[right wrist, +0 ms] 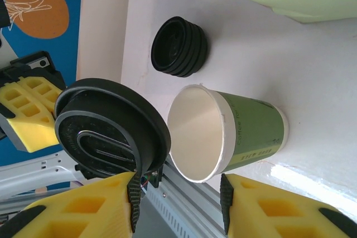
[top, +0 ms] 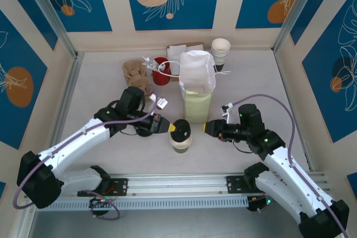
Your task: Pack the takeout coffee
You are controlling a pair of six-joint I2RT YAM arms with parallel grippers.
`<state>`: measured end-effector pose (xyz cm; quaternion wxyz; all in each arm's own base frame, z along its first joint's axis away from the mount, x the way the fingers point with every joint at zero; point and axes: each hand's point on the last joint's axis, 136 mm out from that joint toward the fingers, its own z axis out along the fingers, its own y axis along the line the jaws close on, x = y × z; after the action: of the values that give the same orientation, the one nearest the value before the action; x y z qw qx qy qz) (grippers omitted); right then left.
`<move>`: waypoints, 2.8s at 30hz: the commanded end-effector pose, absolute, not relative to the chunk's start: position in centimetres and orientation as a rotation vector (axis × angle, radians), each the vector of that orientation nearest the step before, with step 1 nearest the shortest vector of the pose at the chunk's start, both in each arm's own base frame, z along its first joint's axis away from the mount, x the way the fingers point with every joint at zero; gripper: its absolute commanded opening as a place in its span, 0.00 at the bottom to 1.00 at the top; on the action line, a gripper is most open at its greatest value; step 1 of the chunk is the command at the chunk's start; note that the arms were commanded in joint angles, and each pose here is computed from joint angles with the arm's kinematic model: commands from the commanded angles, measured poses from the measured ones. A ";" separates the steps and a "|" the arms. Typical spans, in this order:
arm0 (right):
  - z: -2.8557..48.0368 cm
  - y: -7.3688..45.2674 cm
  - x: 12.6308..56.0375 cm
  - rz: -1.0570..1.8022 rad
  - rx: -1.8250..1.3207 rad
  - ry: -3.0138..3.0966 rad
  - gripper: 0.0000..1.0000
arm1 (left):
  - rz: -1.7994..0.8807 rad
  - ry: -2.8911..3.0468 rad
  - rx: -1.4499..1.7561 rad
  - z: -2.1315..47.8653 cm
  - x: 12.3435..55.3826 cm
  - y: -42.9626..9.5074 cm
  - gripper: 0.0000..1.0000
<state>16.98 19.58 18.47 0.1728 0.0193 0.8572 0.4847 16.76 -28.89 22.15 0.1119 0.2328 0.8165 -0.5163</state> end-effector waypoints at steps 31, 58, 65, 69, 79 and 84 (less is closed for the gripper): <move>14.9 23.5 17.2 1.378 -0.022 2.570 0.48 | -1.642 2.532 0.496 15.9 17.5 -28.3 0.27; 14.8 24.2 17.1 1.372 -0.042 2.588 0.48 | -1.602 2.589 0.510 13.7 17.8 -27.9 0.42; 14.7 24.3 17.2 1.365 -0.044 2.598 0.49 | -1.596 2.577 0.538 14.1 17.6 -28.0 0.48; 14.6 24.5 17.2 1.361 -0.045 2.604 0.49 | -1.580 2.583 0.571 14.2 17.3 -28.1 0.49; 14.7 24.8 17.3 1.357 -0.060 2.612 0.49 | -1.476 2.648 0.620 13.9 16.8 -28.0 0.55; 14.7 24.8 17.2 1.354 -0.060 2.617 0.49 | -1.449 2.648 0.646 14.3 16.7 -28.2 0.60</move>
<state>17.02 24.40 13.72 0.0892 -0.0115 0.8869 0.4531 16.85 -28.03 13.74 0.0225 0.1905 0.8558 -0.4804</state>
